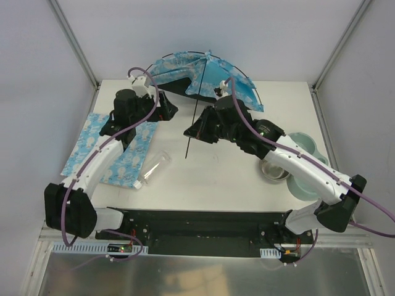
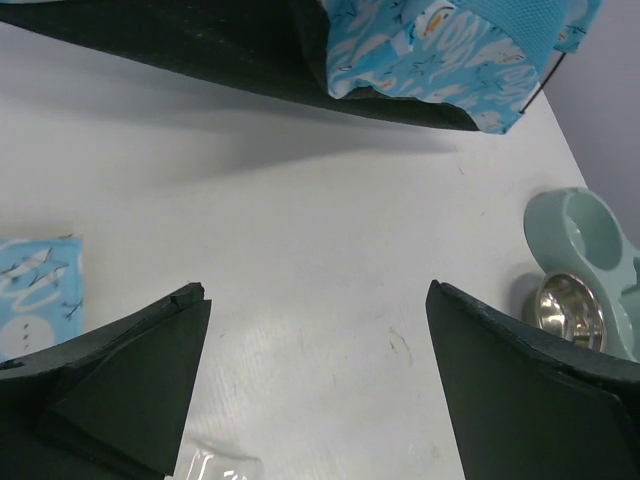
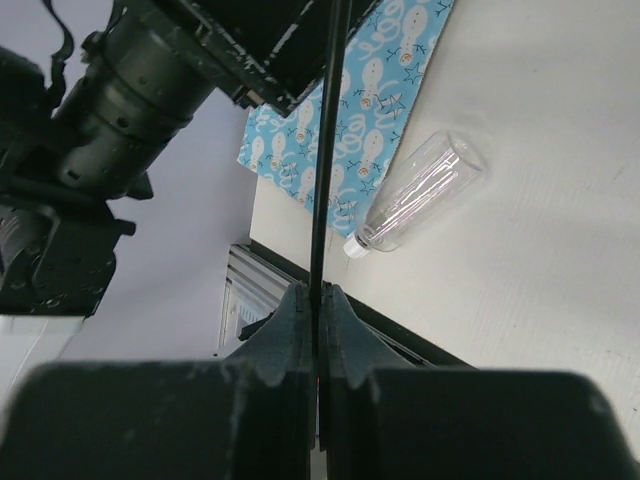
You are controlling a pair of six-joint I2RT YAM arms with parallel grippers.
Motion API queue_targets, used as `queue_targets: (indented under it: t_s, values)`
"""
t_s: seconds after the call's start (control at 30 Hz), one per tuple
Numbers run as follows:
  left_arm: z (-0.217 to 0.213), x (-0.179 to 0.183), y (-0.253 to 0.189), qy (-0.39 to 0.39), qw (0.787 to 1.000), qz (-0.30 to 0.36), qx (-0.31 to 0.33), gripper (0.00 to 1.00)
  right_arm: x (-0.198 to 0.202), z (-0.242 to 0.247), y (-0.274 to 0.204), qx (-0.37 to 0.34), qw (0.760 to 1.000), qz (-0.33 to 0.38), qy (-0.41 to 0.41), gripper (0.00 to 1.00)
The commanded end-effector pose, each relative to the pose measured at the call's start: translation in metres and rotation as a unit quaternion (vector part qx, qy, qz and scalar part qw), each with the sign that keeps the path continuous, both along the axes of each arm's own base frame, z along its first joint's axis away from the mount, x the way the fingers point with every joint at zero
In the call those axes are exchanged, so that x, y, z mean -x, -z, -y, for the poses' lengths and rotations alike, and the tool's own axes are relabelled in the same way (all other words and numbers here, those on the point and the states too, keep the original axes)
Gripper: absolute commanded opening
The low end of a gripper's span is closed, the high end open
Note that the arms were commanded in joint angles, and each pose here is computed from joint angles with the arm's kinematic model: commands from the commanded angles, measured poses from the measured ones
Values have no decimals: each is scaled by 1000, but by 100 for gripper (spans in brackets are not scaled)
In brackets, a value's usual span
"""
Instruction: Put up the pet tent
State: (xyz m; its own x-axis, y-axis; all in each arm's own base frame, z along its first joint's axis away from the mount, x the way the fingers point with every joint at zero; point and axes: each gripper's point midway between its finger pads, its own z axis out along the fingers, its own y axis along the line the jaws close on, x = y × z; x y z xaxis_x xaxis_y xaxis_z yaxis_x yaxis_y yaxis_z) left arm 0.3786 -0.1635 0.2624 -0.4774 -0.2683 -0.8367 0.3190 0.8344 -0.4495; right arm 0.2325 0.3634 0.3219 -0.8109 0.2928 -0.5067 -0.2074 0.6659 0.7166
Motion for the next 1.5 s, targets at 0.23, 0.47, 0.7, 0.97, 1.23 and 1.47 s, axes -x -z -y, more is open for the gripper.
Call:
queue_targets:
  t_s: [0.23, 0.47, 0.7, 0.97, 1.23, 1.47]
  values:
    - [39, -59, -1, 82, 983, 155, 50, 91, -25, 18, -37, -32, 997, 28, 58, 0]
    - [54, -89, 2, 95, 970, 203, 98, 89, -25, 21, -40, -37, 997, 27, 64, 0]
    - [67, -111, -6, 106, 960, 224, 134, 86, -26, 21, -41, -42, 997, 23, 68, 0]
    - [79, -119, -6, 123, 956, 234, 124, 83, -28, 20, -42, -46, 996, 20, 73, 0]
    - [96, -134, 1, 136, 958, 242, 76, 71, -27, 17, -41, -48, 996, 15, 69, 0]
    - [103, -133, -2, 154, 954, 252, 52, 58, -26, 17, -45, -51, 996, 18, 67, 0]
